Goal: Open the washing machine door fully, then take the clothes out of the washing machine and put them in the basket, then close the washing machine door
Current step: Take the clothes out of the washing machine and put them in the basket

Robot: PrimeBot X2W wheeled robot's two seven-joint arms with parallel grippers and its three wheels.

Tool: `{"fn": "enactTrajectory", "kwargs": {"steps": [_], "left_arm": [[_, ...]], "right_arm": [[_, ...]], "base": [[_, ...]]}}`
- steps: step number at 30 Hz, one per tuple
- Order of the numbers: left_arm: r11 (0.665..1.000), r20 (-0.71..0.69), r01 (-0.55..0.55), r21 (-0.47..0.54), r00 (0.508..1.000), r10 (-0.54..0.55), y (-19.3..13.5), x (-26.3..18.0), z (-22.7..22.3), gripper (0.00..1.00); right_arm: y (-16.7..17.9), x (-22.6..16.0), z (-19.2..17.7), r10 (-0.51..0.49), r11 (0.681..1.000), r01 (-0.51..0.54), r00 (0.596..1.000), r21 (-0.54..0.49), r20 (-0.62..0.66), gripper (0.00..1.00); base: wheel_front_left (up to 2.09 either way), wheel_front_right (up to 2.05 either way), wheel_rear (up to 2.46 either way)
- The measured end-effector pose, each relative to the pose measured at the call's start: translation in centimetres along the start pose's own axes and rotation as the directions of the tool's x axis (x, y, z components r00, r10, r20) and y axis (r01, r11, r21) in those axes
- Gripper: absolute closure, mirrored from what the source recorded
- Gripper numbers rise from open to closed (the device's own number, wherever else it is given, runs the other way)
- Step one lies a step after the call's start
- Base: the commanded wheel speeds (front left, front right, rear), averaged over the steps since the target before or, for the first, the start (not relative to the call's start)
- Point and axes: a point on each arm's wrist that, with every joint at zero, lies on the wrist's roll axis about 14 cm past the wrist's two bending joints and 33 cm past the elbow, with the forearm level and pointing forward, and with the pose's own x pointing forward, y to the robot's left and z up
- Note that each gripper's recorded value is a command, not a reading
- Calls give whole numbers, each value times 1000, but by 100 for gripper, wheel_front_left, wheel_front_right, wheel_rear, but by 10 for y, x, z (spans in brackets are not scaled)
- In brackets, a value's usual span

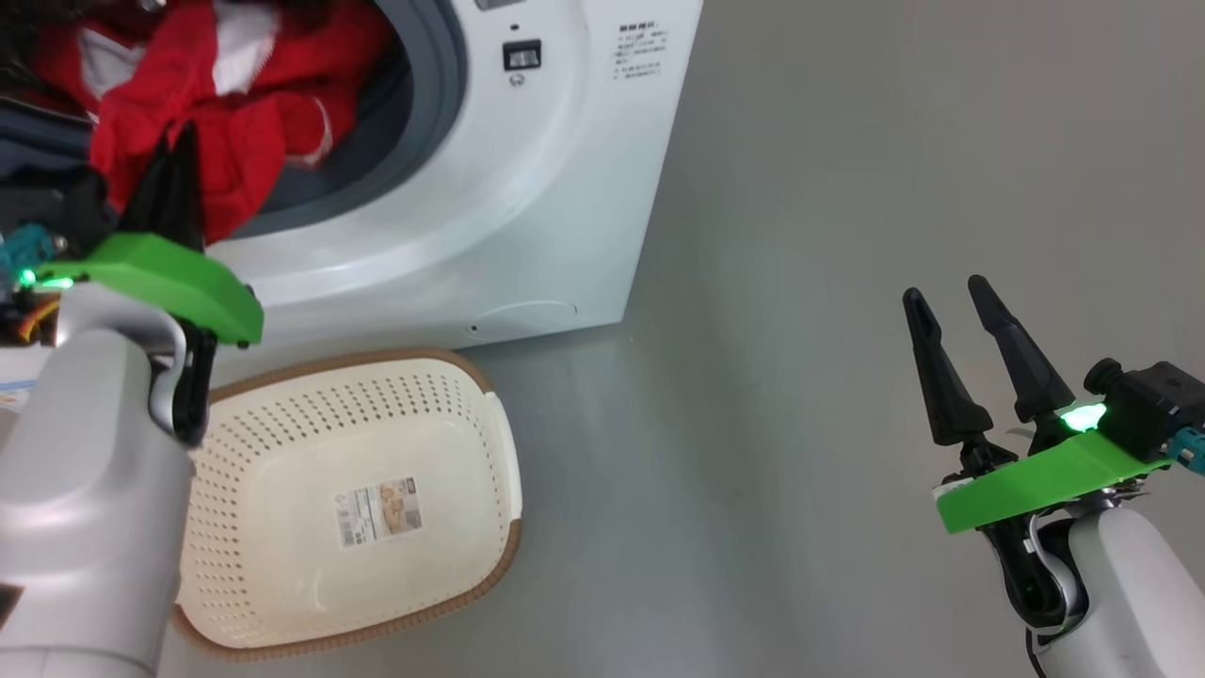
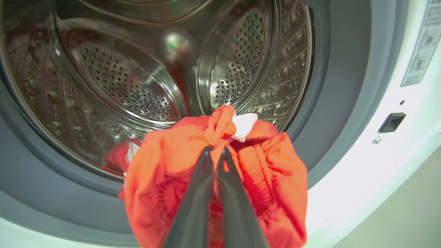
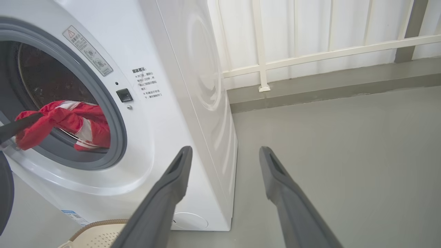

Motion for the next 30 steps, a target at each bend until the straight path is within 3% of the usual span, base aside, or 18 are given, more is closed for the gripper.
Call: {"fn": "enactTrajectory", "kwargs": {"steps": [18,30], "left_arm": [[999,146,7,-33,989,-2,-13,-87,66,100],[998,186,-39,-53,981,49,-16,-151,82,100]], "right_arm": [[14,-21,18,44,999,-44,998,-1,33,0],[30,-21,25,86,996,-87,995,9,54,0]], "base": [[0,0,0],[0,0,0]]}}
